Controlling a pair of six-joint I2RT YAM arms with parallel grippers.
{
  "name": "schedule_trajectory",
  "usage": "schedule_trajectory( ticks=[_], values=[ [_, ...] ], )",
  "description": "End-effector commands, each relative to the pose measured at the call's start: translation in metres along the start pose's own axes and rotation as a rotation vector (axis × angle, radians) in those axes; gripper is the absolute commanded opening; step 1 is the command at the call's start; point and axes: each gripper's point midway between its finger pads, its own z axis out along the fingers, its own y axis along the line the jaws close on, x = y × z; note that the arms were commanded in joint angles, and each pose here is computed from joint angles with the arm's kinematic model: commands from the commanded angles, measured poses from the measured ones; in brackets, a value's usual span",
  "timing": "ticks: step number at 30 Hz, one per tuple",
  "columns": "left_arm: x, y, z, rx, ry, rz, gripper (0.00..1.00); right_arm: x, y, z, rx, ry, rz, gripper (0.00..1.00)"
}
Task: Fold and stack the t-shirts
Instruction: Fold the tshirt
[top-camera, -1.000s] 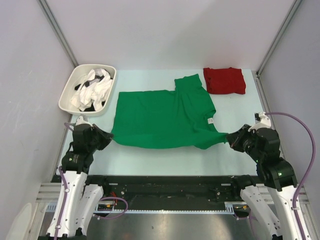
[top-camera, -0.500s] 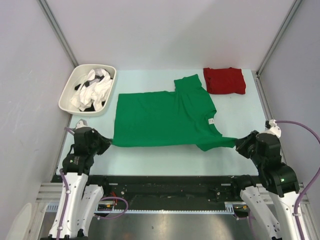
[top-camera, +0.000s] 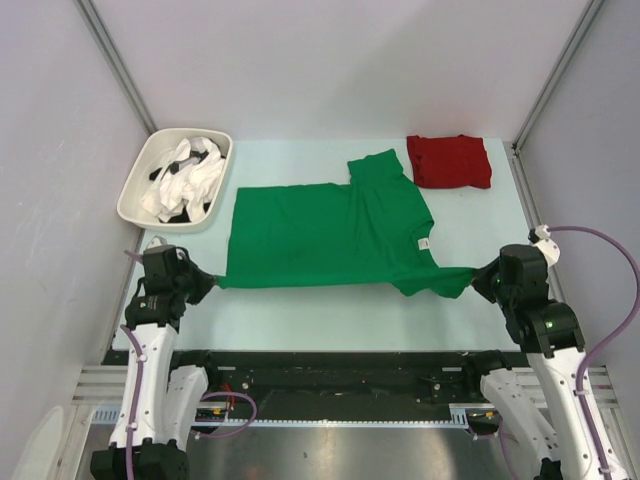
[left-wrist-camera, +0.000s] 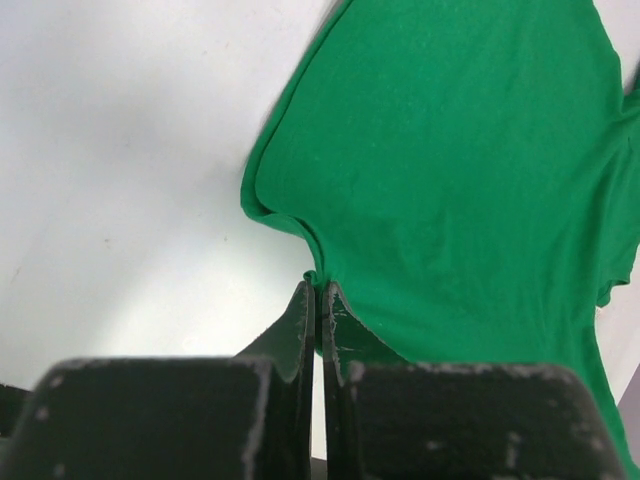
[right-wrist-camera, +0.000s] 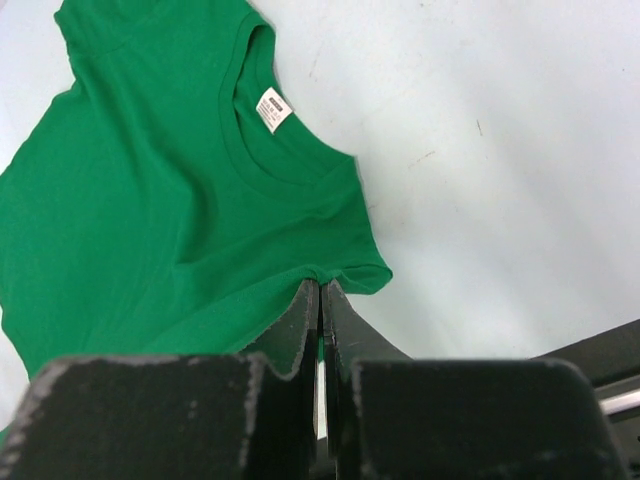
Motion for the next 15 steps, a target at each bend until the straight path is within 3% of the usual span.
schedule_trajectory(
  ticks=[1, 15],
  values=[
    [-0.022, -0.013, 0.004, 0.038, -0.063, 0.036, 0.00, -0.028, 0.014, 0.006, -0.009, -0.073, 0.010, 0.00],
    [-0.050, -0.035, 0.033, 0.032, -0.047, 0.048, 0.00, -0.035, 0.061, 0.054, -0.145, -0.005, -0.085, 0.00]
  ],
)
